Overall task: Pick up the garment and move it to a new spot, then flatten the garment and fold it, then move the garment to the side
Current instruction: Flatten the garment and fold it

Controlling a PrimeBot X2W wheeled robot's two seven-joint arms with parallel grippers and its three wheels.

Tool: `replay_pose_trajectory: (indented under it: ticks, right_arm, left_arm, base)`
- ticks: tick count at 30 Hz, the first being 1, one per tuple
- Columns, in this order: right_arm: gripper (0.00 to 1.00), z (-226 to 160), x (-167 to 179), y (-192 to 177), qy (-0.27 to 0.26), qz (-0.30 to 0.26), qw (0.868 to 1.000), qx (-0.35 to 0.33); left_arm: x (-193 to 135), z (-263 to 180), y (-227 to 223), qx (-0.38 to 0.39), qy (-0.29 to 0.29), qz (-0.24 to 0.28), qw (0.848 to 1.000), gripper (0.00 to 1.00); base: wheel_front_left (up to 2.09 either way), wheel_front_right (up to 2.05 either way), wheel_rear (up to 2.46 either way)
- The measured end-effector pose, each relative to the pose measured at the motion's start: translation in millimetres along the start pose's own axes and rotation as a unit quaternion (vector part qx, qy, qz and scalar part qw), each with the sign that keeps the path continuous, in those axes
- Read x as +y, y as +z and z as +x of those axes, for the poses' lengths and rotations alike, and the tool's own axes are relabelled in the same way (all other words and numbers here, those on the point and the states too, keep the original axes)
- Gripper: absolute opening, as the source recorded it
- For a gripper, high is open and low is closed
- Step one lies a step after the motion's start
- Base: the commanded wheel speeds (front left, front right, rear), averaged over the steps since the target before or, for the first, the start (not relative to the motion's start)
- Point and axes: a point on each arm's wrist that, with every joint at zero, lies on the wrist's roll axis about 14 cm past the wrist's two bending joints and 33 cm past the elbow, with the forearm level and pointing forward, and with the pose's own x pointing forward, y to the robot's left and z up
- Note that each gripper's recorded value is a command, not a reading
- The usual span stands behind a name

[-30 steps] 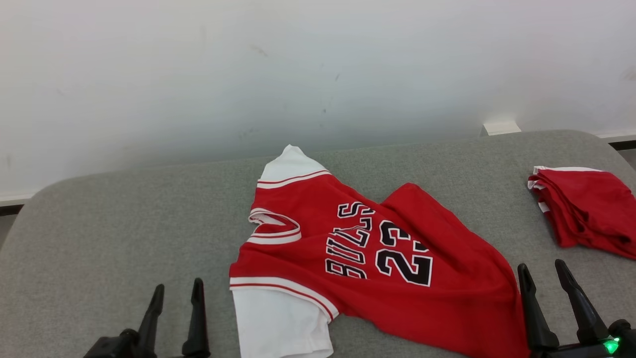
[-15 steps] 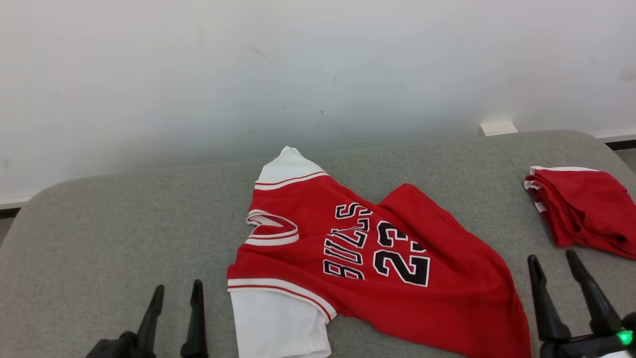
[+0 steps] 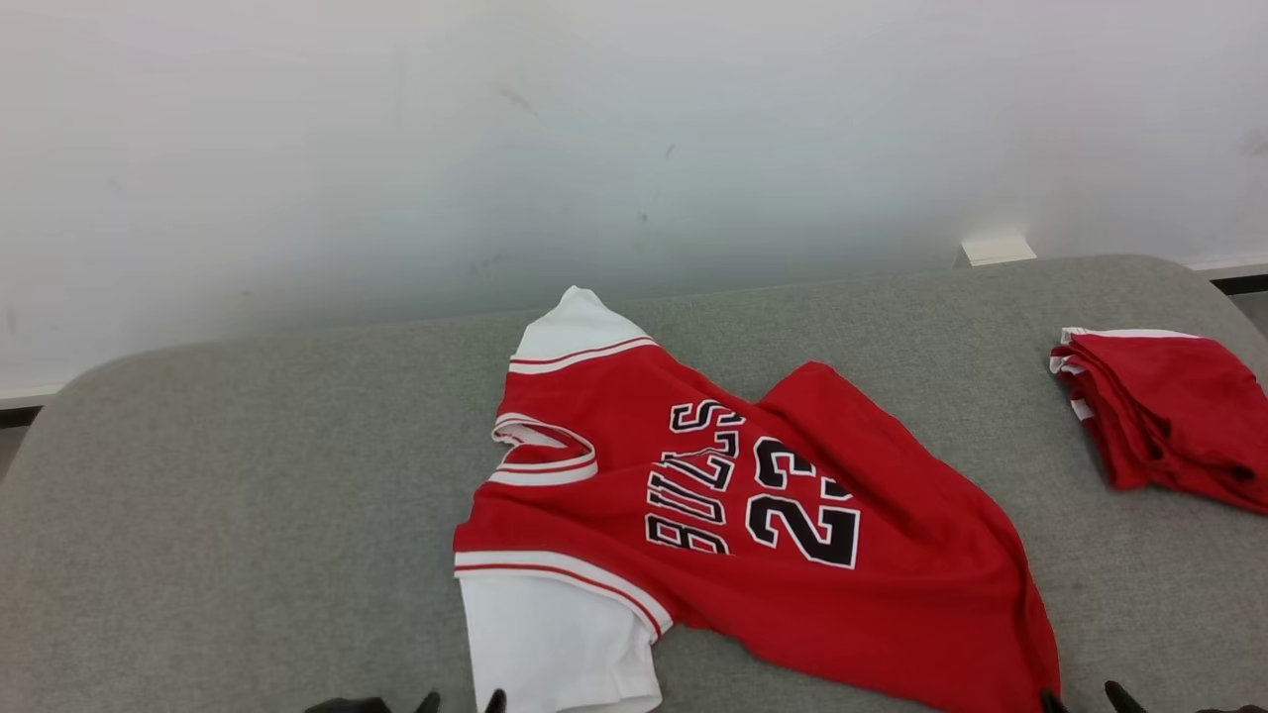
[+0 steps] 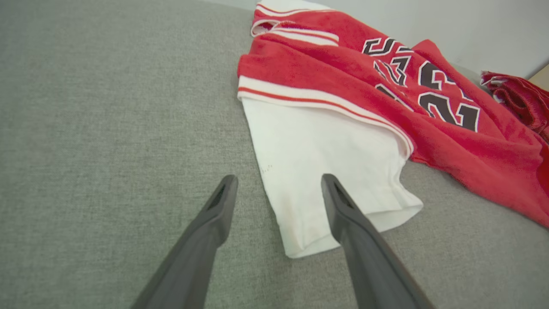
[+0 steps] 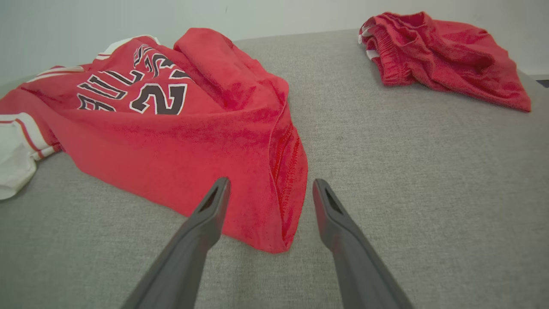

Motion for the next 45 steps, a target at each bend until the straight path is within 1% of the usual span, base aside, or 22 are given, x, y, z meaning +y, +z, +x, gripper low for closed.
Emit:
replay_pose_trajectory:
  ticks: [4,7,11,17,18,19,20,21,22,27,33,37,38,40,43,45]
  right_arm:
    - [1.00,6,4,-21,0.001,0.017,0.999,0.036]
    - [1.00,11,4,-30,0.001,0.021,0.998,0.055]
    - [1.00,20,5,-33,0.004,0.020,0.998,0.065]
    - [1.00,25,15,-50,0.019,0.027,0.995,0.098]
    - [0.91,25,18,-52,0.023,0.029,0.994,0.102]
    - [0.71,25,20,-53,0.026,0.030,0.994,0.104]
    - [0.33,26,22,-54,0.029,0.030,0.994,0.105]
    - [0.04,26,22,-54,0.030,0.031,0.994,0.104]
    - [0.00,26,22,-53,0.030,0.032,0.994,0.099]
    - [0.00,33,26,-36,0.039,0.040,0.997,0.056]
    - [0.00,39,34,3,0.060,0.081,0.995,-0.013]
    - [0.00,43,40,36,0.082,0.102,0.990,-0.054]
    - [0.00,48,42,51,0.093,0.106,0.988,-0.064]
    - [0.00,56,50,66,0.112,0.102,0.986,-0.068]
    - [0.00,72,64,98,0.140,0.120,0.979,-0.083]
    - [0.00,85,66,119,0.149,0.110,0.979,-0.091]
  left_arm:
    - [-6,0,-26,0.068,-0.011,0.002,0.998,1.00]
    - [-12,0,-37,0.102,-0.023,0.002,0.995,1.00]
    - [-20,3,-44,0.125,-0.037,0.002,0.991,1.00]
    - [-22,12,-39,0.122,-0.040,0.006,0.992,1.00]
    - [-23,13,-39,0.122,-0.042,0.007,0.992,1.00]
    - [-25,14,-38,0.122,-0.044,0.008,0.991,0.89]
    - [-26,14,-37,0.121,-0.047,0.007,0.992,0.49]
    - [-27,16,-35,0.118,-0.048,0.008,0.992,0.20]
    - [-27,16,-35,0.117,-0.049,0.008,0.992,0.00]
    - [-23,17,-25,0.094,-0.042,0.004,0.995,0.00]
    - [-20,19,4,0.039,-0.041,-0.001,0.998,0.00]
    - [-15,23,39,-0.023,-0.044,0.004,0.999,0.00]
    - [-13,29,59,-0.051,-0.047,0.014,0.998,0.00]
    - [-13,38,76,-0.067,-0.055,0.021,0.996,0.00]
    - [-12,56,106,-0.089,-0.068,0.027,0.993,0.00]
    - [-9,71,128,-0.101,-0.074,0.047,0.991,0.00]
  base:
    - [0.00,0.00,0.00]
    - [0.00,0.00,0.00]
    - [0.00,0.00,0.00]
    - [0.00,0.00,0.00]
    - [0.00,0.00,0.00]
    - [0.00,0.00,0.00]
    - [0.00,0.00,0.00]
    - [0.00,0.00,0.00]
    - [0.00,0.00,0.00]
    - [0.00,0.00,0.00]
    - [0.00,0.00,0.00]
    - [0.00,0.00,0.00]
    - [0.00,0.00,0.00]
    - [0.00,0.00,0.00]
    - [0.00,0.00,0.00]
    - [0.00,0.00,0.00]
